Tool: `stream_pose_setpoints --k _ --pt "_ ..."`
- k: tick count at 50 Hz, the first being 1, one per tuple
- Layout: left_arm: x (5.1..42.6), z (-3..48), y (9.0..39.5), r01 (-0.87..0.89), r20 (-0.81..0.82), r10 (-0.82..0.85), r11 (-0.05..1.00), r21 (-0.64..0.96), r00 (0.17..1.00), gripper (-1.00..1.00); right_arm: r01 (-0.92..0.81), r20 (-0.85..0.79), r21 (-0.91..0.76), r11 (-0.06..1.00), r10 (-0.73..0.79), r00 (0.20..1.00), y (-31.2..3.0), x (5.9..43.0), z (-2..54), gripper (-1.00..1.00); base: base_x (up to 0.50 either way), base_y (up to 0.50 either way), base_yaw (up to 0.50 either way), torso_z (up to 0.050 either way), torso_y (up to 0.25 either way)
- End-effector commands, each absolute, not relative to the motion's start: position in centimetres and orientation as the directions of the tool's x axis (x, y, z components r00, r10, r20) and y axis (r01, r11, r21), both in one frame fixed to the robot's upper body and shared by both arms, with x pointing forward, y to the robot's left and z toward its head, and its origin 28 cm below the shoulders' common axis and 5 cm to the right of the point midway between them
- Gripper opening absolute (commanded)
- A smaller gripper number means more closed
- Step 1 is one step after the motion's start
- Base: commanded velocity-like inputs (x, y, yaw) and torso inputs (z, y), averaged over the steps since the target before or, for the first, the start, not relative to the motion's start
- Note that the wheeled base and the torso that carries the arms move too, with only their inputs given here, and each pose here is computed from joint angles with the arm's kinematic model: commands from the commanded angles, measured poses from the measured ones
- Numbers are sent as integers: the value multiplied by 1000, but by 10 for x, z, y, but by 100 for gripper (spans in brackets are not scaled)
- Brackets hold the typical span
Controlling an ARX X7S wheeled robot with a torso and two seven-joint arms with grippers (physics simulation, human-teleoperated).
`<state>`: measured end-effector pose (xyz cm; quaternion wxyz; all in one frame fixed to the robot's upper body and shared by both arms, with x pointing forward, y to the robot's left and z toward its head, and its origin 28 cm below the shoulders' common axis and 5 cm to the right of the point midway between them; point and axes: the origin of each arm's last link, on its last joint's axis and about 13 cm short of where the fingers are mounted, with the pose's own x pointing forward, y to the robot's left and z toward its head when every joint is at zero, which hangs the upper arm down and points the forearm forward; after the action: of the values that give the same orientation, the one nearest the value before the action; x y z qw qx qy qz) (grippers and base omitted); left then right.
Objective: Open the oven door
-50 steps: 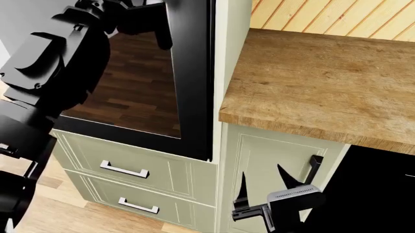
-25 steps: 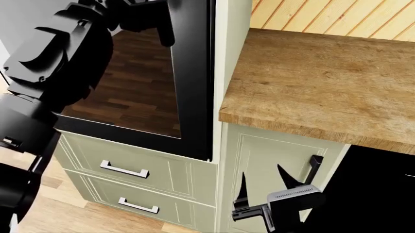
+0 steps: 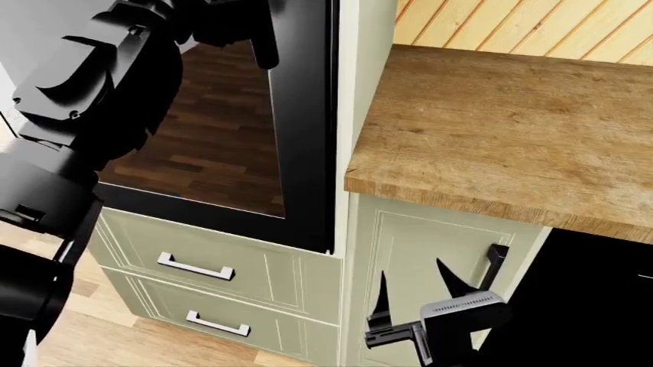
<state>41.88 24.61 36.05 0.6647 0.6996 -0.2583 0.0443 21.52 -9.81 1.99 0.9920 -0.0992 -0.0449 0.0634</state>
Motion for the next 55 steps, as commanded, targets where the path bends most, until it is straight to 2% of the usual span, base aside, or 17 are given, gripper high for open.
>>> stream_pose_setpoints --k 1,12,13,22,55 --pt "421 362 243 -430 417 -299 25 903 858 100 -116 78 -206 972 134 988 -98 214 20 100 0 0 0 0 0" --pt "422 361 243 -421 410 -299 30 907 862 100 -115 78 -205 972 133 988 -98 214 21 100 0 0 0 0 0" --pt "422 361 244 -423 413 -298 33 906 861 -100 -114 78 -205 972 133 988 -98 214 21 100 0 0 0 0 0" --pt "420 362 245 -394 397 -291 72 916 870 -100 -112 79 -206 972 130 988 -98 214 21 100 0 0 0 0 2" --pt "416 365 246 -386 395 -294 91 918 870 -100 -114 80 -203 972 133 988 -98 214 20 100 0 0 0 0 2"
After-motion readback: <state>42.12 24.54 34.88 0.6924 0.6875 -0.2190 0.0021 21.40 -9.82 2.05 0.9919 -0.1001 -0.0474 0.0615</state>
